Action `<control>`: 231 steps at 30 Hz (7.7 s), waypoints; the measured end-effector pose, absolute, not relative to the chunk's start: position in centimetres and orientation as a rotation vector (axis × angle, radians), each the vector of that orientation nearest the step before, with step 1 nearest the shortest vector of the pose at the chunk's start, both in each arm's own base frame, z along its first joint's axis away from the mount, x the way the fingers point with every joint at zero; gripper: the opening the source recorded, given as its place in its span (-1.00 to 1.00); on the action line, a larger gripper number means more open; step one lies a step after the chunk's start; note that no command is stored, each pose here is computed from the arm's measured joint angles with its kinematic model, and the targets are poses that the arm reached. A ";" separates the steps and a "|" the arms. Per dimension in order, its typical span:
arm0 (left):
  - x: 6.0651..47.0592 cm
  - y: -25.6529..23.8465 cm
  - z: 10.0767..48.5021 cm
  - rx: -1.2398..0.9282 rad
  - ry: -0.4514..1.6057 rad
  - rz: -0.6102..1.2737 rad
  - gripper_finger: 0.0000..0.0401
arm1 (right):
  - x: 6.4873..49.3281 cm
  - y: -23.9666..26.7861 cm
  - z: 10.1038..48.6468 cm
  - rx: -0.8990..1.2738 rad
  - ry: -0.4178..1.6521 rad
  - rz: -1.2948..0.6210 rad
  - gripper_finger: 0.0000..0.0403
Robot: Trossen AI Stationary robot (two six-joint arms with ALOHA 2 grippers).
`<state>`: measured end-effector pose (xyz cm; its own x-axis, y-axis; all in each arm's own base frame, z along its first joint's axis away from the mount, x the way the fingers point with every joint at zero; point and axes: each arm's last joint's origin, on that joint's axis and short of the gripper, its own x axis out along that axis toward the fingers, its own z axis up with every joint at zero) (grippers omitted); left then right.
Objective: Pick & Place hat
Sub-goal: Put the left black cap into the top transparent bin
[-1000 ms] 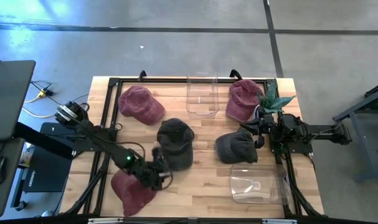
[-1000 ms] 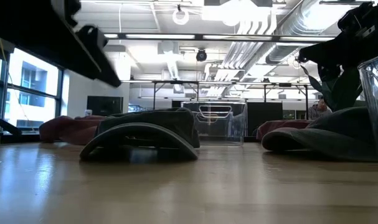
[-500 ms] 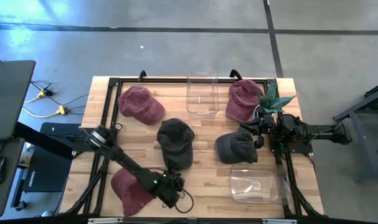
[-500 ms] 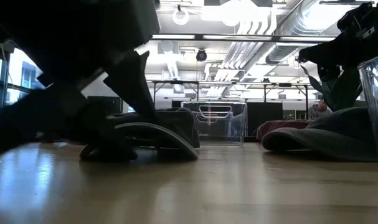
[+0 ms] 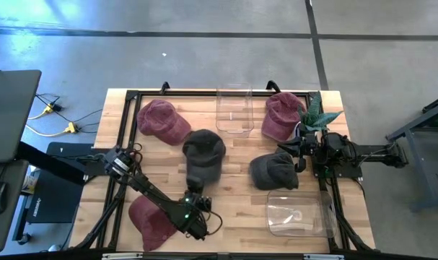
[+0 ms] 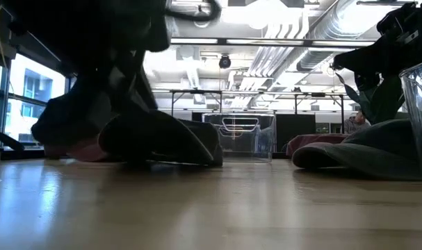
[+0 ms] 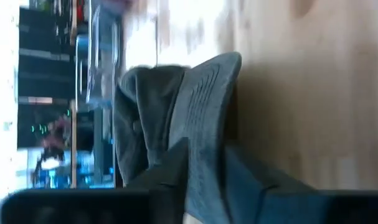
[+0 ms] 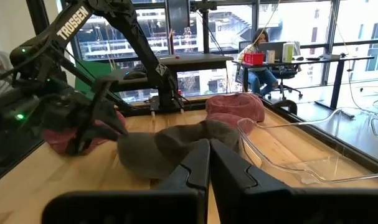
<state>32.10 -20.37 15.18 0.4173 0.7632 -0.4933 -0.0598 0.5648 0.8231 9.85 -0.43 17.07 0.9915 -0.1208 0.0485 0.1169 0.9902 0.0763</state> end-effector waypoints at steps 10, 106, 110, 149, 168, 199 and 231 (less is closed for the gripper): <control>30.8 -17.7 17.0 0.758 1.038 0.838 -0.98 | 9.9 -0.4 17.1 0.073 -0.057 -0.119 -0.97; 28.6 -3.5 27.6 -0.207 0.635 0.182 -0.97 | 34.5 6.1 20.8 -0.156 0.555 -0.231 -0.64; 28.8 -3.6 27.9 -0.158 0.595 0.144 -0.79 | 34.3 5.7 21.0 -0.093 0.532 -0.227 -0.91; 31.6 -2.8 27.4 -0.111 0.232 0.370 0.03 | 24.6 0.2 20.9 0.374 0.062 -0.315 -0.97; 31.2 -1.5 25.5 -0.177 0.352 0.558 -0.98 | 24.1 0.2 20.3 0.181 0.195 -0.302 -0.53; 28.5 -6.0 28.2 -0.077 0.163 0.804 -1.00 | 37.2 10.6 13.8 -0.936 0.723 -0.772 -0.99; 28.9 -7.0 28.8 -0.175 0.200 0.472 -1.00 | 41.8 4.0 14.2 -0.897 0.667 -1.122 -1.00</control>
<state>28.86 -7.03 28.79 0.8715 0.4325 -0.2311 -0.4667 0.8762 -0.1202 41.84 4.02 14.18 0.3124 -0.9498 -0.0145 0.4668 0.1668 -0.8685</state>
